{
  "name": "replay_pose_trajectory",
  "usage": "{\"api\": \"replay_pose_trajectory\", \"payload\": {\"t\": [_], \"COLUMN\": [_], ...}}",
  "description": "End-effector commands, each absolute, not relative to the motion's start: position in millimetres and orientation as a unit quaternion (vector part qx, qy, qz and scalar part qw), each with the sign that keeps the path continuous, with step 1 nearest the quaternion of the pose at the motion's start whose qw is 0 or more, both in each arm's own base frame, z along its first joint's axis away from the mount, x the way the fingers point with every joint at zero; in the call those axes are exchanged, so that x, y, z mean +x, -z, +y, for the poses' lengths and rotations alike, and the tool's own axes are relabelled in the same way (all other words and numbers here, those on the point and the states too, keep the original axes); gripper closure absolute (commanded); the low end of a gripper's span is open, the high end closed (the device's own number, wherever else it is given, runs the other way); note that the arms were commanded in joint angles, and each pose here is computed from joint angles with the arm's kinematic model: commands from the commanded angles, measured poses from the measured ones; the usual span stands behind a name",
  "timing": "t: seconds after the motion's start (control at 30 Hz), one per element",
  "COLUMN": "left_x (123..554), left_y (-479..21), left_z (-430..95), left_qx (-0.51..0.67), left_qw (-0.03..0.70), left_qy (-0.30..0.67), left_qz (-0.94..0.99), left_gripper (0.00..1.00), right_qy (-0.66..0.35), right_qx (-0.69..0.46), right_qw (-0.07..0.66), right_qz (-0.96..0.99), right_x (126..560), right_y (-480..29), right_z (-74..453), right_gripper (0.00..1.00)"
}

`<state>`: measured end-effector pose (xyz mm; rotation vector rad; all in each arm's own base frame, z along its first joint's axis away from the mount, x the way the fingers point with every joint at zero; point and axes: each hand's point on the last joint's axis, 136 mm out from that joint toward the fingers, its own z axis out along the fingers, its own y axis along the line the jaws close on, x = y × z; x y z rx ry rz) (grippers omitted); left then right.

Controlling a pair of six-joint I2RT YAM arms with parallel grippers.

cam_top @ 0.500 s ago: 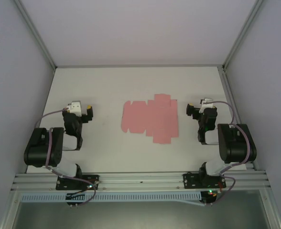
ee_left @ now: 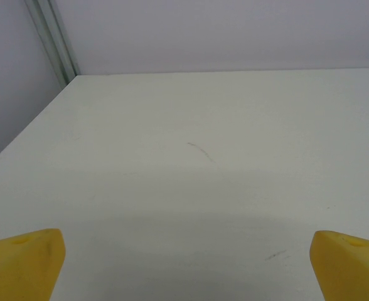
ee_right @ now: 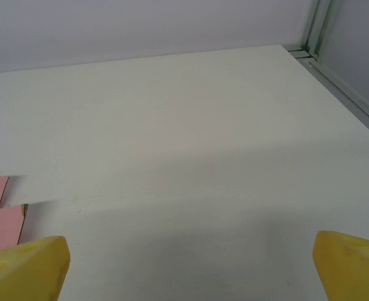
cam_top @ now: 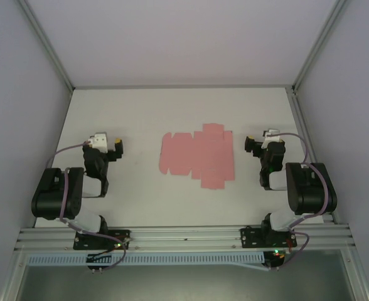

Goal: Assemble paper box

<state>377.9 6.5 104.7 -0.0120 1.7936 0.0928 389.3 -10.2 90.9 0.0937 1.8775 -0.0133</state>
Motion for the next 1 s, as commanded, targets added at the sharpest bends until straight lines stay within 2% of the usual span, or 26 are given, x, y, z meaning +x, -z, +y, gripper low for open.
{"api": "replay_pose_trajectory", "payload": {"t": [0.0, 0.57, 0.73, 0.87, 0.97], "left_x": [384, 386, 386, 382, 373], "left_y": [-116, -136, -156, -162, -157], "left_z": [4, 13, 11, -5, -31], "left_qx": [0.008, -0.012, -0.049, -0.099, -0.104], "left_qw": [0.637, 0.625, 0.601, 0.539, 0.487], "left_qy": [-0.040, -0.052, -0.016, 0.063, 0.127], "left_qz": [0.770, 0.779, 0.797, 0.834, 0.858], "left_gripper": [0.00, 0.00, 0.00, 0.00, 0.00], "right_qy": [-0.001, -0.003, 0.008, -0.030, -0.055], "right_qx": [0.045, 0.029, 0.041, 0.056, 0.066], "right_qw": [0.595, 0.582, 0.565, 0.497, 0.425], "right_qz": [0.802, 0.813, 0.824, 0.865, 0.901], "right_x": [392, 396, 393, 388, 376], "right_y": [-95, -122, -147, -153, -140], "right_z": [-9, -4, 6, 36, 63], "right_gripper": [0.00, 0.00, 0.00, 0.02, 0.11]}}
